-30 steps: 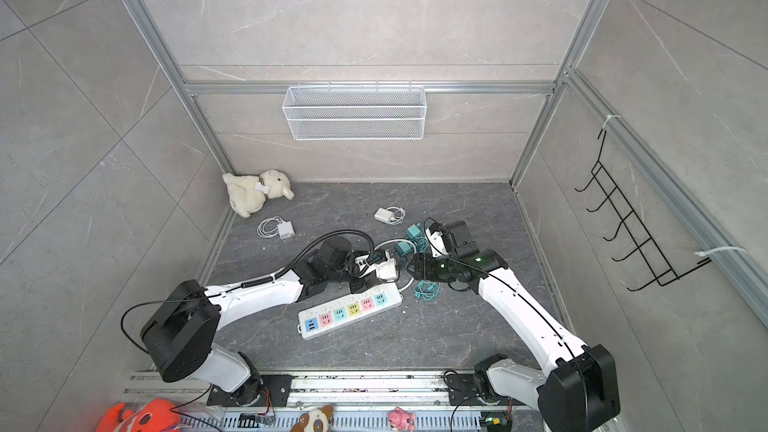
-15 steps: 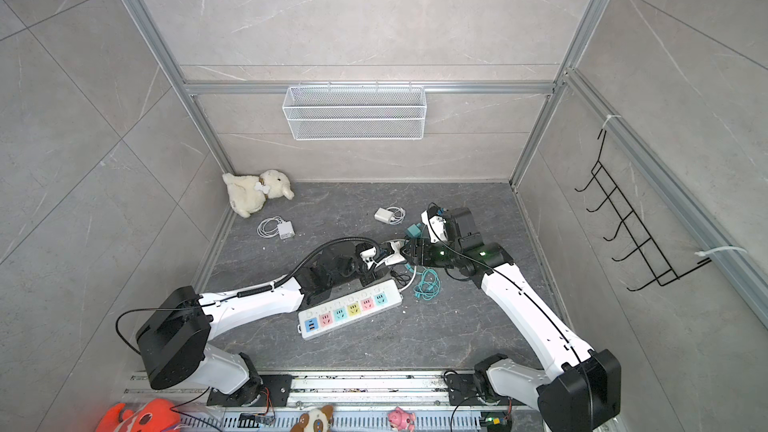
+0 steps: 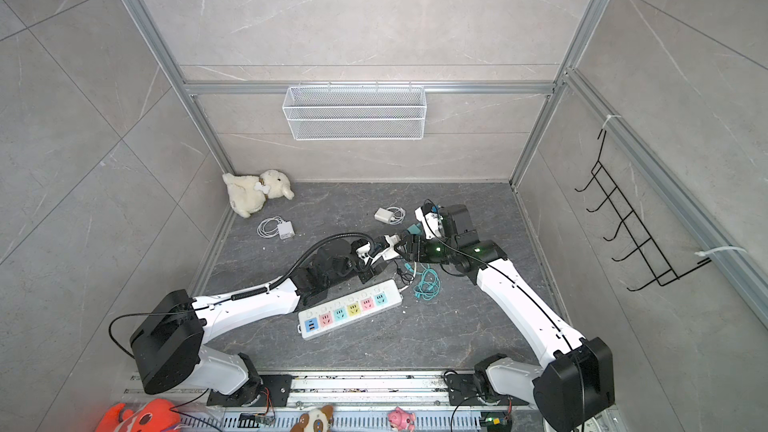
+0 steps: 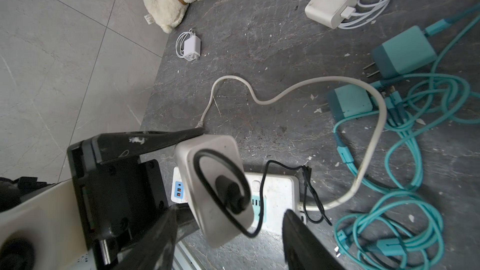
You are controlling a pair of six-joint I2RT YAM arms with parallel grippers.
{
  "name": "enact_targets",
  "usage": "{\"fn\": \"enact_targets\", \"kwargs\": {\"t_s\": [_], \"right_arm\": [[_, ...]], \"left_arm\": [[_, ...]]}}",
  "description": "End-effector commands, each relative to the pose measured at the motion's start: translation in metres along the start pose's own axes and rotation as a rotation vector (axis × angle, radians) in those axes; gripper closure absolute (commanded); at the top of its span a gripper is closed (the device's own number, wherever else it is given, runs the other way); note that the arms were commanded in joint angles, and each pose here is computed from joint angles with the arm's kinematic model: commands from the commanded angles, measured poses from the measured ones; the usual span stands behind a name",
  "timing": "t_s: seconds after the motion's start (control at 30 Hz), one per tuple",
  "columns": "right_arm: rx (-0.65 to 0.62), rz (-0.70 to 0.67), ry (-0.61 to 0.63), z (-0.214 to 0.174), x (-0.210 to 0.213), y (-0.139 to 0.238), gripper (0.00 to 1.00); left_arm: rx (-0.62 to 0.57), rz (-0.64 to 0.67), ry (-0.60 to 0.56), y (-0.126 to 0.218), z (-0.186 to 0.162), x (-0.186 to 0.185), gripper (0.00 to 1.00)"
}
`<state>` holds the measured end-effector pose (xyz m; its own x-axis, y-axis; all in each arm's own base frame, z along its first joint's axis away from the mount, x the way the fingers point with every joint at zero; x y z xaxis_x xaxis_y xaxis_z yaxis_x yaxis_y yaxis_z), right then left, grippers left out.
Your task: Insert the plug
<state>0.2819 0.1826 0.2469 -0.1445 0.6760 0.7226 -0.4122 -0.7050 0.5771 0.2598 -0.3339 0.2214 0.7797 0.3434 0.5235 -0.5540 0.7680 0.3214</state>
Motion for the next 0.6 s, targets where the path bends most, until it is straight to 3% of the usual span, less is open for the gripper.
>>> {"fn": "enact_targets", "kwargs": {"t_s": [0.0,0.57], "right_arm": [[0.015,0.051,0.012,0.0006,0.0014,-0.0073,0.35],[0.062,0.139,0.014,-0.0051,0.0086,-0.0106,0.52]], "left_arm": [[-0.130,0.045,0.023,0.0123,0.0311,0.0151,0.67],[-0.138,0.043,0.023,0.0078,0.0311,0.0145,0.69]]}}
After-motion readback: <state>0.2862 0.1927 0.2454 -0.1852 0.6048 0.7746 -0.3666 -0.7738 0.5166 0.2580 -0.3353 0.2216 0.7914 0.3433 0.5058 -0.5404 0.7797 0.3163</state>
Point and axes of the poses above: each gripper's point midway between its finger pads, its own y axis back along the fingers, its own x axis along the line the jaws close on, z = x × y, the point moved 4 cm from there along y, back along the fingers, and after that the axes turned 14 degrees about -y, right-handed, at the moved point
